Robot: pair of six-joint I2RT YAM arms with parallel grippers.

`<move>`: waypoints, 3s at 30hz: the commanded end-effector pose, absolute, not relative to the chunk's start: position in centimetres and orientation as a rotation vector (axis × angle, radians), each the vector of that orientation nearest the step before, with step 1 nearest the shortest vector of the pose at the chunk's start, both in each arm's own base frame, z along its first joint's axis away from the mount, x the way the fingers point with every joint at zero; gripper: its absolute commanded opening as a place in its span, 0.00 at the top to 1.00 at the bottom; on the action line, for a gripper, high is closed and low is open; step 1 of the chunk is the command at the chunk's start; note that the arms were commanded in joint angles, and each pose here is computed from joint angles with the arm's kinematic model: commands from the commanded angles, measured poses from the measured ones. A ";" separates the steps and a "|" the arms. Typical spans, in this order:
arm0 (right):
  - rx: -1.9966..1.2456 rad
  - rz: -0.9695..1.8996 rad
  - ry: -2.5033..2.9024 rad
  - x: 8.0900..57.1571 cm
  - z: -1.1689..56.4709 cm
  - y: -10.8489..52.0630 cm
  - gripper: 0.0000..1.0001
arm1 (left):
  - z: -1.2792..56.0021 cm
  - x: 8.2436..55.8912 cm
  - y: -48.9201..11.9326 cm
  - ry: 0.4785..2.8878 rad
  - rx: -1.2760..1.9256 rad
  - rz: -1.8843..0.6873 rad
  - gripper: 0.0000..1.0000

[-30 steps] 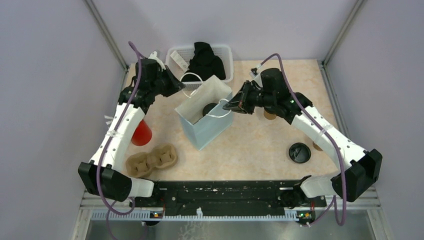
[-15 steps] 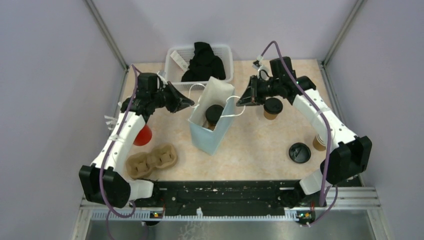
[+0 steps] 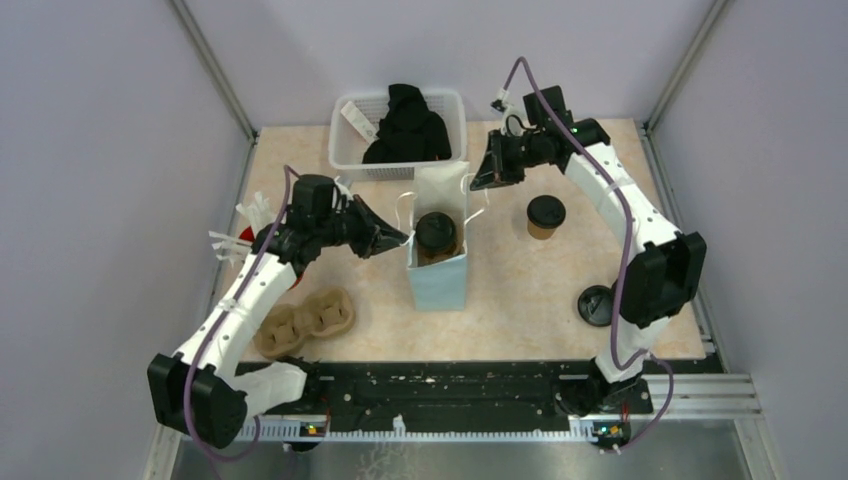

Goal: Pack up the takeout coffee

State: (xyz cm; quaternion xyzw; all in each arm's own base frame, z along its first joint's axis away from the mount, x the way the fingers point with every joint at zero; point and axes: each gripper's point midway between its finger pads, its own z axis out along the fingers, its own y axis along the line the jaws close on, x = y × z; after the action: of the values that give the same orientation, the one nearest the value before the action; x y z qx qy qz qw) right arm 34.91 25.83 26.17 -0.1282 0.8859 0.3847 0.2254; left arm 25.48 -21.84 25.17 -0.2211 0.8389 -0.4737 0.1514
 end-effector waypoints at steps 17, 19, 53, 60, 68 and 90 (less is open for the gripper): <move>-0.495 1.085 2.362 37.2 26.1 28.0 1.00 | 25.0 25.6 -27.1 2.396 -0.629 -1.477 0.96; -0.518 1.081 2.366 36.8 25.9 28.6 1.00 | 24.8 25.6 -27.4 2.412 -0.612 -1.476 0.93; -0.483 0.728 2.490 31.3 32.9 21.8 0.51 | 38.5 33.8 -21.0 2.007 0.196 -0.718 0.02; -0.455 0.742 2.399 29.6 36.4 21.0 0.38 | 37.3 38.1 -23.2 2.044 0.366 -0.732 0.02; -0.226 0.594 2.333 30.7 38.1 16.0 0.22 | 33.4 39.1 -25.8 2.079 0.559 -0.825 0.08; -0.044 0.091 2.706 38.5 20.2 8.1 0.01 | 29.0 40.3 -27.6 2.192 0.543 -0.883 0.51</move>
State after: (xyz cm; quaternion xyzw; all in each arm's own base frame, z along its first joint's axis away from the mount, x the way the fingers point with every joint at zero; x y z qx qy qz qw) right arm 37.61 8.83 21.96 0.0171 0.9742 0.0588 0.2171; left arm 40.27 -26.89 28.19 0.2002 0.8572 -0.3312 0.3398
